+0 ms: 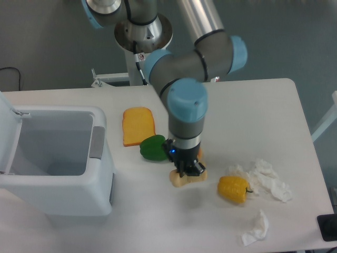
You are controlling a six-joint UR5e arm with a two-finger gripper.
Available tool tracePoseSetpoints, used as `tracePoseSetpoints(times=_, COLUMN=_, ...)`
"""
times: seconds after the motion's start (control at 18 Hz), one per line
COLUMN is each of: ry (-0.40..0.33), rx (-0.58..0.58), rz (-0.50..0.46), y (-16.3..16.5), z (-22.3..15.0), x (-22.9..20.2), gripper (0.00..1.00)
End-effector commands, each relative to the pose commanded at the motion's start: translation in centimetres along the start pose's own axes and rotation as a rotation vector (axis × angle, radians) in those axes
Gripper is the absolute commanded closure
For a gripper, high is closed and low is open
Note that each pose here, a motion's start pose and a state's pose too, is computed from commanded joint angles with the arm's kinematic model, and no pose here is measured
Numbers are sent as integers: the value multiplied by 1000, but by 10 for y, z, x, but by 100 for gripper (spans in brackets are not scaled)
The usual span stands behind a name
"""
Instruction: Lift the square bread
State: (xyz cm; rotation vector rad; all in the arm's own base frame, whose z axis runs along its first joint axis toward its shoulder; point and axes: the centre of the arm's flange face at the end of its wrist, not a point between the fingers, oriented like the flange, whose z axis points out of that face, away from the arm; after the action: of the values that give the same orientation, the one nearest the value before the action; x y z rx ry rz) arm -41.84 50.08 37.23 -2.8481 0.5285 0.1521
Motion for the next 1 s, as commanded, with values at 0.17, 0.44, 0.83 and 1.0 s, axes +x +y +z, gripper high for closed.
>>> tracePoseSetpoints(times=0.17, ry=-26, rx=15, rz=10, y=14, z=-20, x=-6, gripper=100)
tracePoseSetpoints(times=0.44, ry=-65, rx=39, rz=27, y=41, z=-49, x=-16, gripper=100)
tracePoseSetpoints(times=0.83, ry=-79, rx=43, rz=35, y=47, z=-61, x=-16, gripper=100)
tracePoseSetpoints(times=1.0, ry=-77, rx=41, rz=34, y=56, z=-66, x=-15, gripper=100)
